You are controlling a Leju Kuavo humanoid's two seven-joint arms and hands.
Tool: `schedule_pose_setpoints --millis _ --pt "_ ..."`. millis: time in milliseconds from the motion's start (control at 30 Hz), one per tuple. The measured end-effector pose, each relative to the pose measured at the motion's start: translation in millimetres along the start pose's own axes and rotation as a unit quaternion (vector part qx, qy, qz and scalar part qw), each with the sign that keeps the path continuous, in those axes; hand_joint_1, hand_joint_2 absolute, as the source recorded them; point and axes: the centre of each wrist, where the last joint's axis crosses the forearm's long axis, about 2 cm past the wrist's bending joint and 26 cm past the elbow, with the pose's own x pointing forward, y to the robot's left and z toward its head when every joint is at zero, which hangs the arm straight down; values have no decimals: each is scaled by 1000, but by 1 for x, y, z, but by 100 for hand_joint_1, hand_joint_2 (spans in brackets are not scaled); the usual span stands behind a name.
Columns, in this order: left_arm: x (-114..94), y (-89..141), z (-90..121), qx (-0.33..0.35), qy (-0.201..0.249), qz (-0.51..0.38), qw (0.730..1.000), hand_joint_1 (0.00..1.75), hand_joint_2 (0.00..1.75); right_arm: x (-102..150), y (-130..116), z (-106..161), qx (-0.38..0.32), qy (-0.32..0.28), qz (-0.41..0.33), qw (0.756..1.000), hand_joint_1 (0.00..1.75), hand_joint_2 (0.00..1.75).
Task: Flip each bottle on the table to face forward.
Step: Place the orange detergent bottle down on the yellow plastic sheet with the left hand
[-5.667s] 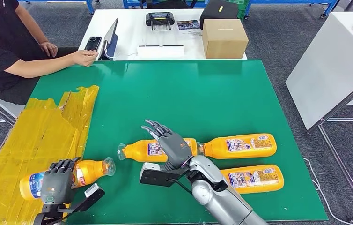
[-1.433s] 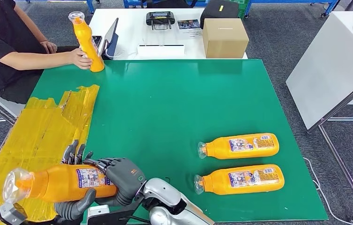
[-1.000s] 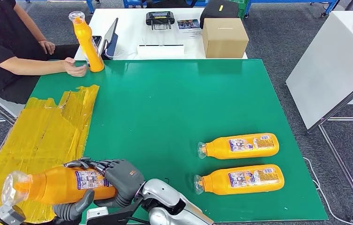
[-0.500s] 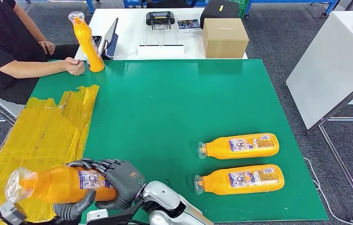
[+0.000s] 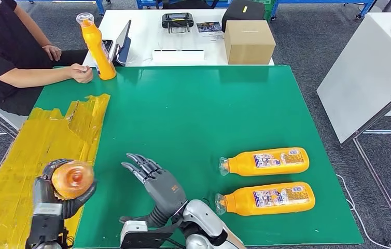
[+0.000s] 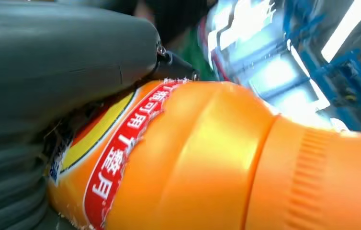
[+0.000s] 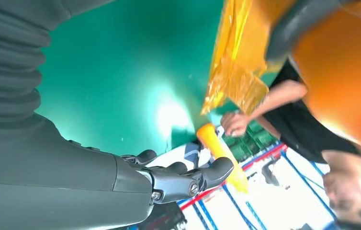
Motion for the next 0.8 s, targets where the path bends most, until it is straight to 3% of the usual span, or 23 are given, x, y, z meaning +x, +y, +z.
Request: schedule_pose_setpoints --millis 67,133,333,433,533,767,800 --pt "-7 3 -4 3 -9 -121 993 175 175 -2 -8 6 -8 -6 -2 1000 0 0" --pt "-13 5 -4 -1 -14 -180 984 175 175 -4 -14 10 -15 -10 -2 1000 0 0" --pt "-23 4 -3 -13 -8 -205 979 175 175 -7 -24 17 -26 -14 3 1000 0 0" --pt "-29 2 -1 -26 -3 -262 965 175 175 -8 -26 19 -25 -21 0 999 0 0" --pt "-45 -5 4 -68 5 -314 947 175 175 -10 -30 22 -21 -28 -6 999 0 0" --pt "-78 -23 19 -164 50 -287 943 175 175 -14 -35 27 -17 -33 -5 999 0 0" --pt "-80 -24 19 -169 51 -285 942 161 175 -15 -35 27 -17 -33 -4 999 0 44"
